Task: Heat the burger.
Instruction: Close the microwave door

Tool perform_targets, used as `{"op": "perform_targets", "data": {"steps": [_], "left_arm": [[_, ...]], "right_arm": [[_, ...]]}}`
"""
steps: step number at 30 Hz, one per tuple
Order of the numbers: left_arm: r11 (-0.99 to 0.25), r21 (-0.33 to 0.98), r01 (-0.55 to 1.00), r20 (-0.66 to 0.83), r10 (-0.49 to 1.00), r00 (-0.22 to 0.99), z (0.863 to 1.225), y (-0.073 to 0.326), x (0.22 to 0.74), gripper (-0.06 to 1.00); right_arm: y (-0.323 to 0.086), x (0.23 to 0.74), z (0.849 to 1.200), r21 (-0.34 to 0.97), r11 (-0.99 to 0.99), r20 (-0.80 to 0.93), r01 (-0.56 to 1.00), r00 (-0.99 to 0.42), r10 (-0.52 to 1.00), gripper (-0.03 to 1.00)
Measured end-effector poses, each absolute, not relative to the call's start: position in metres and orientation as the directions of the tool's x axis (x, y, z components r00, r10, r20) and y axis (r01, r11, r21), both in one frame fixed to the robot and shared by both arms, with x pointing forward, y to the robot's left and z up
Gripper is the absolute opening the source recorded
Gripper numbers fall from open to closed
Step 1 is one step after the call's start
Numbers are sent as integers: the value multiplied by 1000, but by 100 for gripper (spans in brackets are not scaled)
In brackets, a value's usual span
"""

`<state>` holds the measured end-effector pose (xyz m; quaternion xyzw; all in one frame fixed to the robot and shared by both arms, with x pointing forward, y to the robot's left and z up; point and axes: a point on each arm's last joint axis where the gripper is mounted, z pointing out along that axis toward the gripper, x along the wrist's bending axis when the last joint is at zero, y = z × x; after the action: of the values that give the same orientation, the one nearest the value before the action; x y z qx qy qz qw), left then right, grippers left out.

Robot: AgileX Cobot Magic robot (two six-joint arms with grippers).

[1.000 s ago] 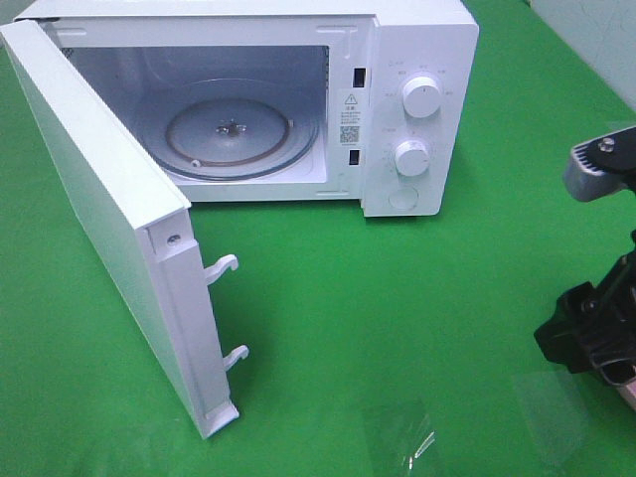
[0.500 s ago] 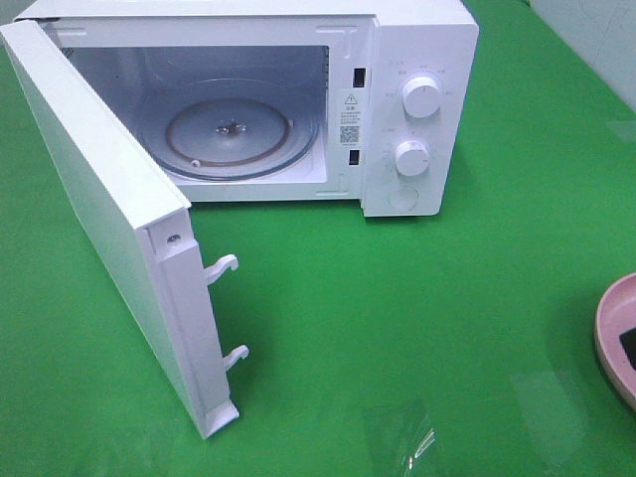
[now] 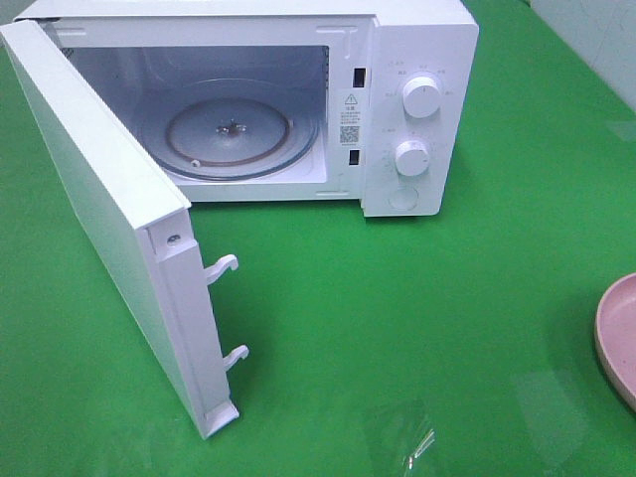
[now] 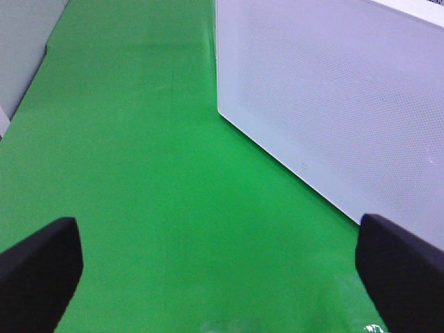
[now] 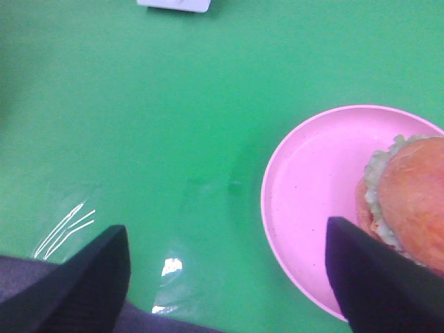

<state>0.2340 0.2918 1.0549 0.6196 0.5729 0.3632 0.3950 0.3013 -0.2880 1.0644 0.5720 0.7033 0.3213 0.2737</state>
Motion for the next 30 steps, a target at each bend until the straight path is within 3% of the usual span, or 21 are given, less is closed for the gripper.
{"op": "perform_targets", "data": {"steps": [11,30], "left_arm": [[-32,906,423,-2,997,80,1055,292,234,99],[-32,906,423,-2,997,80,1055,292,234,99]], "right_arm": [[-302,256,1069,864,-25,63,503,-60,996,76],[-303,234,1058,914,-48,44,402,20,999,76]]}}
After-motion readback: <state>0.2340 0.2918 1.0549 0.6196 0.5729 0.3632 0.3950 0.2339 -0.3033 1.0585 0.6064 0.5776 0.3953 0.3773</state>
